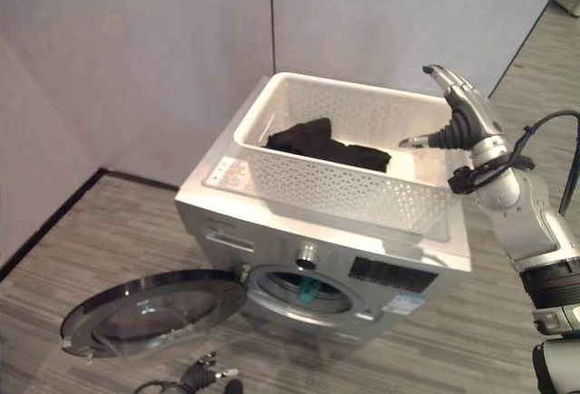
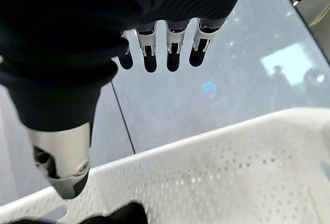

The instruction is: Grab the laundry basket,head to the washer,open it,put in the laundry and shut it.

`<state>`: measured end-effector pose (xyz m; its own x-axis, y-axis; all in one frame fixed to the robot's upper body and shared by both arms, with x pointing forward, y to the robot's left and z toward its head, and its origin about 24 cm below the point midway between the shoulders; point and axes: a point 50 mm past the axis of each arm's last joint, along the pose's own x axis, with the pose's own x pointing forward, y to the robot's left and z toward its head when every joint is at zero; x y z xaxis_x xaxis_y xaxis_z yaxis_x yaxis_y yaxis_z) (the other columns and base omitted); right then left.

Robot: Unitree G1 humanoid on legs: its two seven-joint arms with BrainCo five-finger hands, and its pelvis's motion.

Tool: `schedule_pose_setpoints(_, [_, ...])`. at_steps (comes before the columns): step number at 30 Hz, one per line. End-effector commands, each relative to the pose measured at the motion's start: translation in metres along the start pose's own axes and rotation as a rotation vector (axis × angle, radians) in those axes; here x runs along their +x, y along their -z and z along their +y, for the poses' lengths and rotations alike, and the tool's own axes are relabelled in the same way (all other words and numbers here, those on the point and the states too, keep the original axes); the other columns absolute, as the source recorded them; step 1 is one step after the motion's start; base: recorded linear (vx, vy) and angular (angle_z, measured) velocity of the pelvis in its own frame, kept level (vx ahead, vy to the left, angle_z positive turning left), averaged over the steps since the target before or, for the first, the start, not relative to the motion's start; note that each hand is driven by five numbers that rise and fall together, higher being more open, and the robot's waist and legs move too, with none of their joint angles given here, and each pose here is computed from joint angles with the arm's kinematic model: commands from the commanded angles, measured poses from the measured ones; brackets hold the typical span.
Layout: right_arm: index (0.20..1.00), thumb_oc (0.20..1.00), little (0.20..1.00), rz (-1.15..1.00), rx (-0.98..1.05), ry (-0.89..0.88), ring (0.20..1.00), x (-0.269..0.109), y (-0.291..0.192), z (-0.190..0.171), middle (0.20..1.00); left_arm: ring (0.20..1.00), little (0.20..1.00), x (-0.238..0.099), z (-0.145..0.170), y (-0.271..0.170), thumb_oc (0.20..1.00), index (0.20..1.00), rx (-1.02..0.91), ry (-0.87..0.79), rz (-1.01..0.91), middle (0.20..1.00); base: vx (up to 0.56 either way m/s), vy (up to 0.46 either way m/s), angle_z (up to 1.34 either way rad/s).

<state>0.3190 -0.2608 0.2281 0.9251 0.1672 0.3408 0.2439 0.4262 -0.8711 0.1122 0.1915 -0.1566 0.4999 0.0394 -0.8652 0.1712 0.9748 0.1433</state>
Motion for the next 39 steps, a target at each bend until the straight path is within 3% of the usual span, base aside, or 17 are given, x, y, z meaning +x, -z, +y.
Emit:
schedule_pose_setpoints(1, [1.000,1.000,1.000,-0.091,-0.040,0.066,1.000,0.019,-0.017,-0.046,1.000,1.000,1.000,0.003,-0.004,-0.001,1.000,1.000,0.056,0.037,0.018,1.000,0.00,0.000,0.05])
schedule_pose_setpoints(6, [1.000,1.000,1.000,-0.119,0.006,0.050,1.000,0.028,-0.025,-0.068,1.000,1.000,1.000,0.002,-0.002,0.003,1.000,1.000,0.054,0.038,0.028,1.000,0.00,0.000,0.02])
schedule_pose_setpoints(11, [1.000,1.000,1.000,-0.103,-0.006,0.063,1.000,0.042,-0.030,-0.112,1.000,1.000,1.000,0.001,0.005,0.010,1.000,1.000,0.072,0.032,0.052,1.000,0.00,0.000,0.00])
schedule_pose_setpoints(16, [1.000,1.000,1.000,-0.064,-0.065,0.022,1.000,0.055,-0.032,-0.118,1.000,1.000,1.000,0.000,0.005,0.013,1.000,1.000,0.070,0.035,0.063,1.000,0.00,0.000,0.00])
schedule_pose_setpoints(26, [1.000,1.000,1.000,-0.179,0.068,-0.183,1.000,0.062,-0.055,-0.081,1.000,1.000,1.000,0.000,0.003,0.012,1.000,1.000,0.071,0.046,0.058,1.000,0.00,0.000,0.00])
schedule_pose_setpoints(39, [1.000,1.000,1.000,-0.259,0.079,-0.457,1.000,0.045,-0.071,-0.044,1.000,1.000,1.000,-0.002,-0.002,0.023,1.000,1.000,0.043,0.076,0.094,1.000,0.00,0.000,0.00])
